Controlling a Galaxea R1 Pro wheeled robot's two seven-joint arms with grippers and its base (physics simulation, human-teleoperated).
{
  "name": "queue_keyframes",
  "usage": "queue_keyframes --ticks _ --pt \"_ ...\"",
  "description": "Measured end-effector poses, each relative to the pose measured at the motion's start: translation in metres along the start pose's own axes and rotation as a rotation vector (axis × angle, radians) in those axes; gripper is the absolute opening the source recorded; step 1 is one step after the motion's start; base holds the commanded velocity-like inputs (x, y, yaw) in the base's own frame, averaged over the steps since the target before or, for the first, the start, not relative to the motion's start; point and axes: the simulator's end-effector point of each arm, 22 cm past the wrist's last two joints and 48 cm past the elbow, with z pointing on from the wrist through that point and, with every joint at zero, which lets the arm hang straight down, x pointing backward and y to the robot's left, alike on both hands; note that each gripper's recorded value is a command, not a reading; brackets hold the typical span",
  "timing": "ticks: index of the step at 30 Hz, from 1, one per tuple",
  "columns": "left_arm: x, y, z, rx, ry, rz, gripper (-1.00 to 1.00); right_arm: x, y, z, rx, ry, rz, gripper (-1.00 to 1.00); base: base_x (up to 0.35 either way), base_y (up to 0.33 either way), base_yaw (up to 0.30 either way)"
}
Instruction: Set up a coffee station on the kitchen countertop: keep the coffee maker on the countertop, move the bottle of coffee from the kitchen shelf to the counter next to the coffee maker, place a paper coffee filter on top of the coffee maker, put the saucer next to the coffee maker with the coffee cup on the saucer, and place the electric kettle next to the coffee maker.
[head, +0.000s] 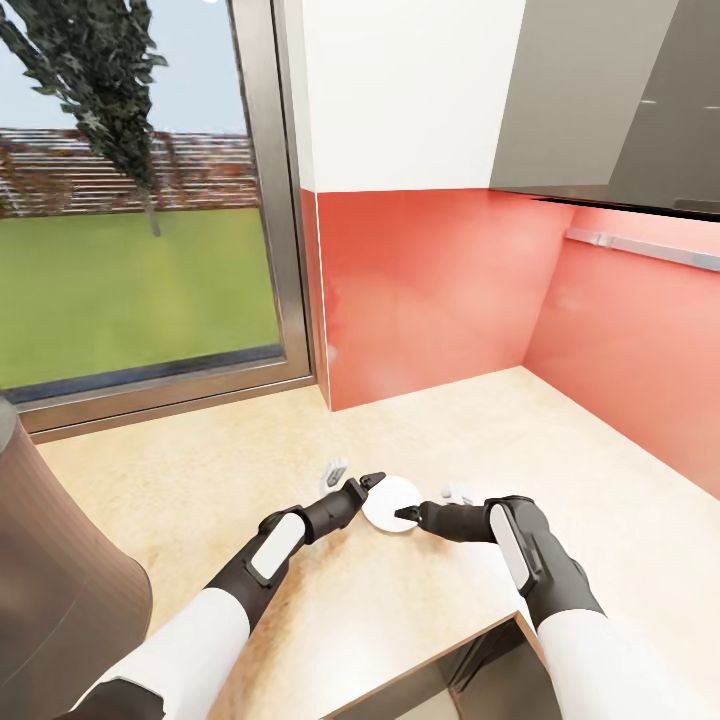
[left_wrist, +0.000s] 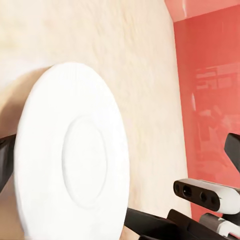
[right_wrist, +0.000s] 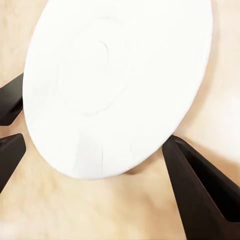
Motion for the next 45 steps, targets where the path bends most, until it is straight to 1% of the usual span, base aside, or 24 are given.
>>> queue_keyframes --ticks 7,18,45 --pt "0.0 -0.001 0.0 0.003 0.0 0.001 1.0 0.0 0.0 0.0 -0.001 -0.001 0.001 1.0 0.0 0.0 0.0" --pt "-0.002 -0.014 0.0 0.048 -0.003 0.009 1.0 0.0 0.0 0.0 -0.001 -0.001 0.001 1.0 0.0 0.0 0.0" --pt "-0.001 -0.013 0.0 0.051 0.001 0.005 1.0 0.0 0.0 0.0 -0.002 0.0 0.003 1.0 0.0 0.0 0.0"
